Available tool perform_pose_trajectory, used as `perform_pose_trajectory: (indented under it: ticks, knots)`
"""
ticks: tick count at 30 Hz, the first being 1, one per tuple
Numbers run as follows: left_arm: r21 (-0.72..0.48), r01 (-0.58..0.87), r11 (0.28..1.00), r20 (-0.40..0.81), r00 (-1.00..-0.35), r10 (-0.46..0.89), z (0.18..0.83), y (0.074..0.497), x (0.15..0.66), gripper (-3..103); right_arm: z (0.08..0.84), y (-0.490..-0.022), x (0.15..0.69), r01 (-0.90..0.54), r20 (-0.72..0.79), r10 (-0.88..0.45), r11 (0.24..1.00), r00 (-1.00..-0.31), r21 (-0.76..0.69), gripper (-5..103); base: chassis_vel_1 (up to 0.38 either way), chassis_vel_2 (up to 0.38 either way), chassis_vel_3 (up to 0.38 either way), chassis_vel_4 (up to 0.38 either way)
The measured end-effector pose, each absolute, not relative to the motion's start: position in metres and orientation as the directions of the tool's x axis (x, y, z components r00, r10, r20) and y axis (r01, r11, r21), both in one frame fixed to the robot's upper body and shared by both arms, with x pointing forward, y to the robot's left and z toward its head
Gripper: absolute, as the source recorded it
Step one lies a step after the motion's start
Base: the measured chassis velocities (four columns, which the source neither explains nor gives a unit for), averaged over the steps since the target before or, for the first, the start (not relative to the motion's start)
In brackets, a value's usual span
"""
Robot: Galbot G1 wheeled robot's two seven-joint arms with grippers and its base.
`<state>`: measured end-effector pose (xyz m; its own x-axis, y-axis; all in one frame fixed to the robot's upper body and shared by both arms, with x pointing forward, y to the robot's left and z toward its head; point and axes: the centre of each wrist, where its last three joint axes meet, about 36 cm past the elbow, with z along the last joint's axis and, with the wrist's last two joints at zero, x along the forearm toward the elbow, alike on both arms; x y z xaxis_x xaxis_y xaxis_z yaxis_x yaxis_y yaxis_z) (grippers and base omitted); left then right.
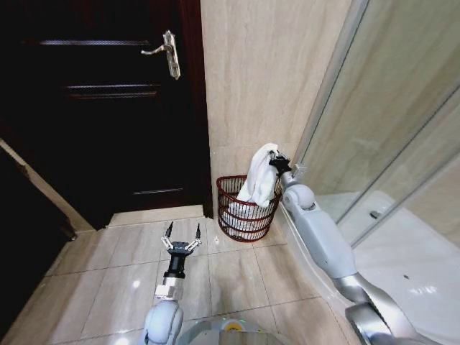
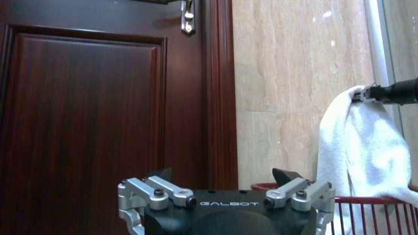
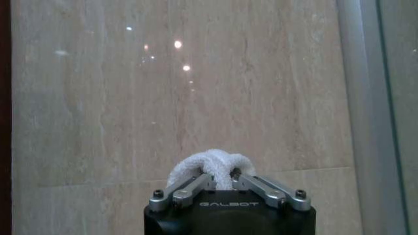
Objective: Discard the used towel into the hamper.
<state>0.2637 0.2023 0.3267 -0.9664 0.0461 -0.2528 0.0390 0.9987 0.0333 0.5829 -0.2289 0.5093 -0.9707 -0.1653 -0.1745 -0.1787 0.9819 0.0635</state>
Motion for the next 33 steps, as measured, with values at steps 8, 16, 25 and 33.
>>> perform_pose_trajectory:
  ticks: [8, 16, 25, 33]
  knots:
    - [0.034, 0.041, 0.999, -0.25, -0.967, 0.049, 0.325, 0.202, 0.264, 100, 0.502, -0.235, 0.579, -0.171, -0.182, -0.16, 0.984, -0.97, 0.048, 5, 0.0, 0.0, 0.0, 0.0]
    - [0.03, 0.039, 0.999, -0.252, -0.967, 0.046, 0.321, 0.202, 0.263, 100, 0.499, -0.227, 0.567, -0.18, -0.185, -0.168, 0.982, -0.968, 0.05, 5, -0.017, 0.014, 0.013, -0.017]
    - [0.023, 0.031, 0.999, -0.244, -0.969, 0.036, 0.317, 0.207, 0.264, 100, 0.493, -0.216, 0.547, -0.189, -0.178, -0.177, 0.981, -0.968, 0.052, 5, -0.069, 0.068, 0.075, -0.068]
    - [0.017, 0.035, 0.999, -0.244, -0.969, 0.038, 0.312, 0.205, 0.27, 100, 0.485, -0.213, 0.526, -0.155, -0.163, -0.144, 0.986, -0.976, 0.054, 5, -0.038, 0.056, 0.056, -0.038]
